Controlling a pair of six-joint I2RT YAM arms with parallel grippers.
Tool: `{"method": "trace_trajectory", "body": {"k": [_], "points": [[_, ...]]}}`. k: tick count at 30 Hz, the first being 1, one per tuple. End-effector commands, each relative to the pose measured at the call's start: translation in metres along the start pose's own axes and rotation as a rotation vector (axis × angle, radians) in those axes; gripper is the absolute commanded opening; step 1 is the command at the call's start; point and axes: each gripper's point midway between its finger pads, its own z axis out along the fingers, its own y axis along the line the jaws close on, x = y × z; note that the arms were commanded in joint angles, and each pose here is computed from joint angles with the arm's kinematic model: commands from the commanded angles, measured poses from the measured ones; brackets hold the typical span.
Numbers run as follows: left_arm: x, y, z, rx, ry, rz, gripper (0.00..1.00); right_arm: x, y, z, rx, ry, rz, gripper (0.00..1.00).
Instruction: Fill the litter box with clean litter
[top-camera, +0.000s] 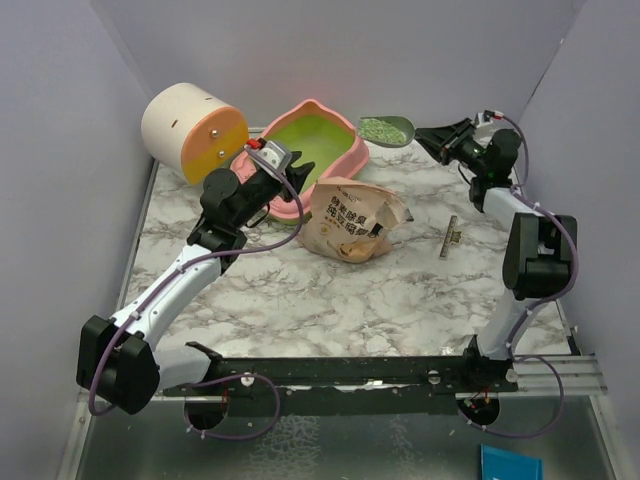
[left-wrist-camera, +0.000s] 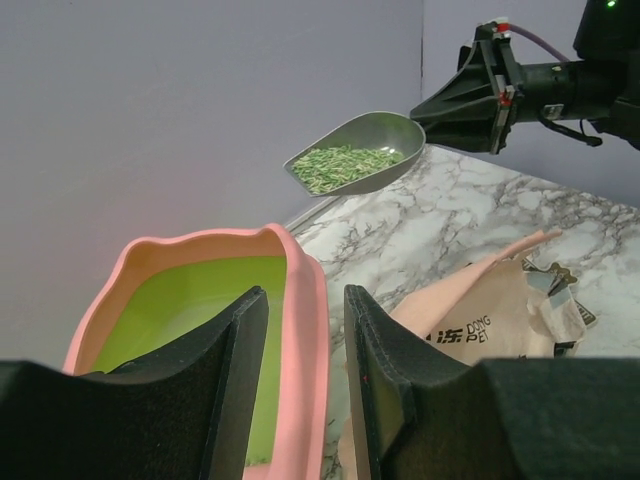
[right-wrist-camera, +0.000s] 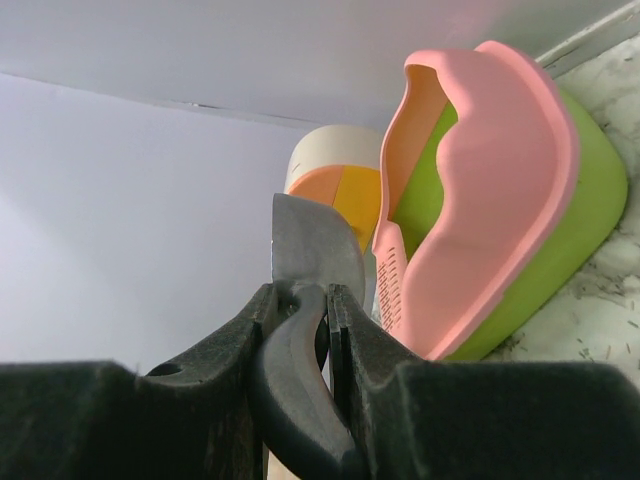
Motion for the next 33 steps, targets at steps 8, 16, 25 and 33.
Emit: {"method": "trace_trajectory", "body": {"k": [8, 16, 25, 33], "points": [[-0.031, 0.03, -0.015, -0.08, -0.07, -0.011, 0.39, 0.033, 0.014, 0.11, -0.042, 0.109, -0.049, 0.01], [-0.026, 0.051, -0.019, -0.126, -0.062, -0.037, 0.39, 0.067, 0.026, 0.181, -0.062, 0.23, -0.236, 0.01], [-0.018, 0.055, -0.018, -0.138, -0.045, -0.035, 0.38, 0.09, 0.047, 0.217, -0.078, 0.248, -0.541, 0.01], [-0.013, 0.056, -0.017, -0.138, -0.037, -0.041, 0.38, 0.096, 0.057, 0.222, -0.007, 0.161, -0.792, 0.01]]}}
